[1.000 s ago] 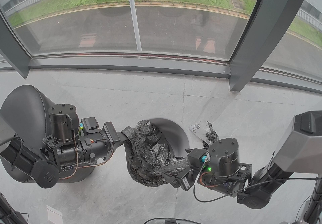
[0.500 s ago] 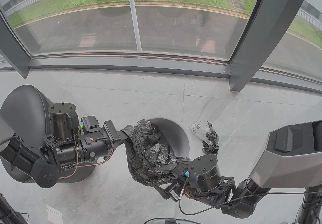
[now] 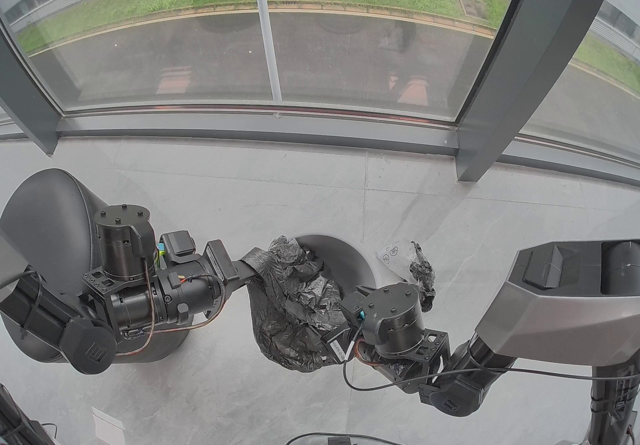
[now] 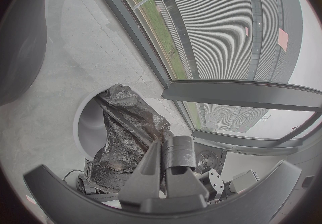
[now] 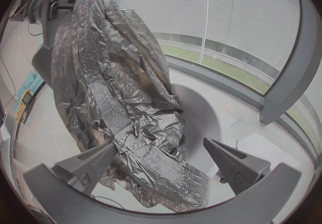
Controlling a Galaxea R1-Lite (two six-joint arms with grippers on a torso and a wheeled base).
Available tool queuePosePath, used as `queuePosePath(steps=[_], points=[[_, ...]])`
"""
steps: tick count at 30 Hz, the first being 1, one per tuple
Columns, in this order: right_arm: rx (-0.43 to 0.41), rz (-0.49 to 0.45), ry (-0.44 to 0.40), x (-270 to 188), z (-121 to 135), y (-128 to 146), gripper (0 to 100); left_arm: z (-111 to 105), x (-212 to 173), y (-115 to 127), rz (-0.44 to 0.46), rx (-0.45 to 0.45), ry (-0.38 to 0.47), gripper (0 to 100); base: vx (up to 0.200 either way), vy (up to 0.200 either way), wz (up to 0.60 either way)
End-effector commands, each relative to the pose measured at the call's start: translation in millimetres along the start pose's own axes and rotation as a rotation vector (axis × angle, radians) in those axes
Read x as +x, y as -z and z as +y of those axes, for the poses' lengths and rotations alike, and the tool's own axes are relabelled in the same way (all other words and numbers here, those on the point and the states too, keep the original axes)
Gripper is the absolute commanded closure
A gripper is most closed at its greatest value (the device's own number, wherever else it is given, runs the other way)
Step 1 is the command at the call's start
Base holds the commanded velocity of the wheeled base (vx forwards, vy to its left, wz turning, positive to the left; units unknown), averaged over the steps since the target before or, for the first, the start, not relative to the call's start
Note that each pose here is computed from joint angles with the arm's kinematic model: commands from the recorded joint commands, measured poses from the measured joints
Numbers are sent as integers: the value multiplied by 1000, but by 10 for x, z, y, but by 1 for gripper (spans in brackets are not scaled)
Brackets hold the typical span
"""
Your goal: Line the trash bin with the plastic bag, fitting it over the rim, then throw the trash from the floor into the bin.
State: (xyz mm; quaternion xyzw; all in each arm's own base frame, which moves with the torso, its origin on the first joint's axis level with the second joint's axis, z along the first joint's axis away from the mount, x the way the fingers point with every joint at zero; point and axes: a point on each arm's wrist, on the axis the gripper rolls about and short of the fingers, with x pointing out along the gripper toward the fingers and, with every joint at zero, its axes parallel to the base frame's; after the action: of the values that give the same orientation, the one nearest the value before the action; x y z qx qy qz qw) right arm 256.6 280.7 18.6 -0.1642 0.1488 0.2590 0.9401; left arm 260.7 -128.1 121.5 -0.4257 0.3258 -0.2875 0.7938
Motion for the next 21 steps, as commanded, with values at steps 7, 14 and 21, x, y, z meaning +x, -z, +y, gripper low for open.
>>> queuePosePath(steps=[7, 14, 21], points=[[5, -45, 80, 59, -33, -67, 0, -15, -15, -1, -1, 2, 6, 100, 0, 0, 0], [7, -100, 159, 90, -239, -99, 0, -14, -25, 5, -2, 0, 4, 100, 0, 0, 0], [4, -113, 208, 97, -337, -112, 0, -5, -11, 4, 0, -1, 1, 100, 0, 0, 0]])
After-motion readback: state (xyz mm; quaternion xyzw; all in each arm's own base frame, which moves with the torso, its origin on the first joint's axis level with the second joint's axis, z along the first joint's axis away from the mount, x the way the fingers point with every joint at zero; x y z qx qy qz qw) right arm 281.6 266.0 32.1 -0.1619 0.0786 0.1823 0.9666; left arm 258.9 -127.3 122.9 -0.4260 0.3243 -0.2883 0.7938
